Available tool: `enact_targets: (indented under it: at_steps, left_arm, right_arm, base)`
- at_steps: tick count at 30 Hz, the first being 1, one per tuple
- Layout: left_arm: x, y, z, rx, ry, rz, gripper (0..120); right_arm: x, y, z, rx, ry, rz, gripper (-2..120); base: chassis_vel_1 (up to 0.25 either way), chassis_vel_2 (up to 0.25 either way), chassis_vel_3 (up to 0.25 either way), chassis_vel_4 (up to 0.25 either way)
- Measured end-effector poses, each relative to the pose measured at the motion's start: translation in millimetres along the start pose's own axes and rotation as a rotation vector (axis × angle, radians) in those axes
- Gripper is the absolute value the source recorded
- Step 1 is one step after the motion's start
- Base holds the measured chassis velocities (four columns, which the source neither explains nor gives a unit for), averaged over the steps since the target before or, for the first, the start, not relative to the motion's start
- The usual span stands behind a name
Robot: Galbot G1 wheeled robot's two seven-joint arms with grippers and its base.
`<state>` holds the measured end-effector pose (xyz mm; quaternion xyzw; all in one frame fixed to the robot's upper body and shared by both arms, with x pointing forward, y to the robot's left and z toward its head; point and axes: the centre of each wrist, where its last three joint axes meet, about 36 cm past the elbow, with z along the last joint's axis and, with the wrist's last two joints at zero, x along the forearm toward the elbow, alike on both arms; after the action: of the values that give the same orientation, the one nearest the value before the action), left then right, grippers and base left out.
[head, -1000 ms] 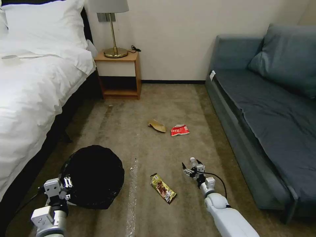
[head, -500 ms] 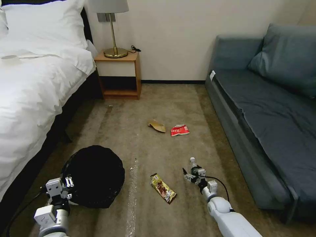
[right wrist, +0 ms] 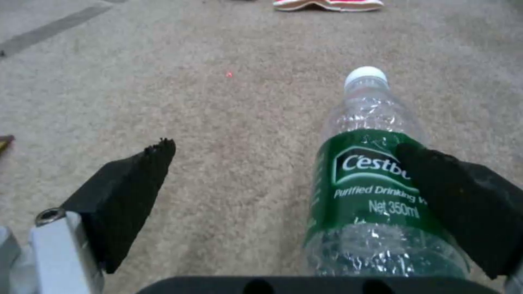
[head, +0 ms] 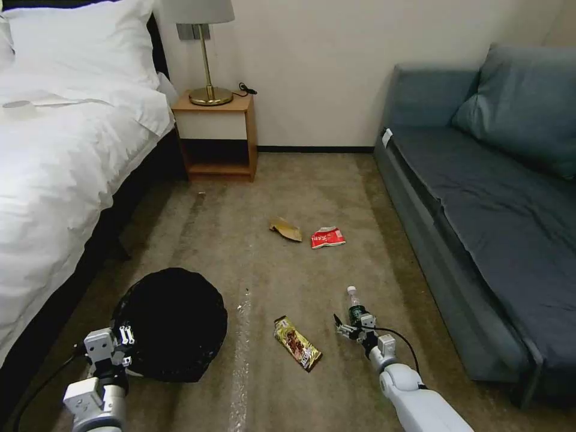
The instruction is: Pick up the trash bin, then pick up the garbage on the floor and place it into the trash bin.
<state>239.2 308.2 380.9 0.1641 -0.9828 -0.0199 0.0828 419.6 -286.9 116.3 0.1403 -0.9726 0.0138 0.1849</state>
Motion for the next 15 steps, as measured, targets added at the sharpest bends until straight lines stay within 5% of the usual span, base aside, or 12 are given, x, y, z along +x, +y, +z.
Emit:
enact_targets:
  at_steps: [9,15]
  left_arm:
    - [-0.5,4.1,1.7,0.002,-0.001,-0.006,6]
    - [-1.0,4.5,4.6,0.005,0.001,-0.009,6]
  right_arm:
    - [-6,-9,6,0.023,0.015,0.005,99]
    - [-6,-13,10,0.039,0.011,0.002,87]
  base:
    - [0.000,0.000,0.000,0.000]
    - [0.000,0.000,0.000,0.000]
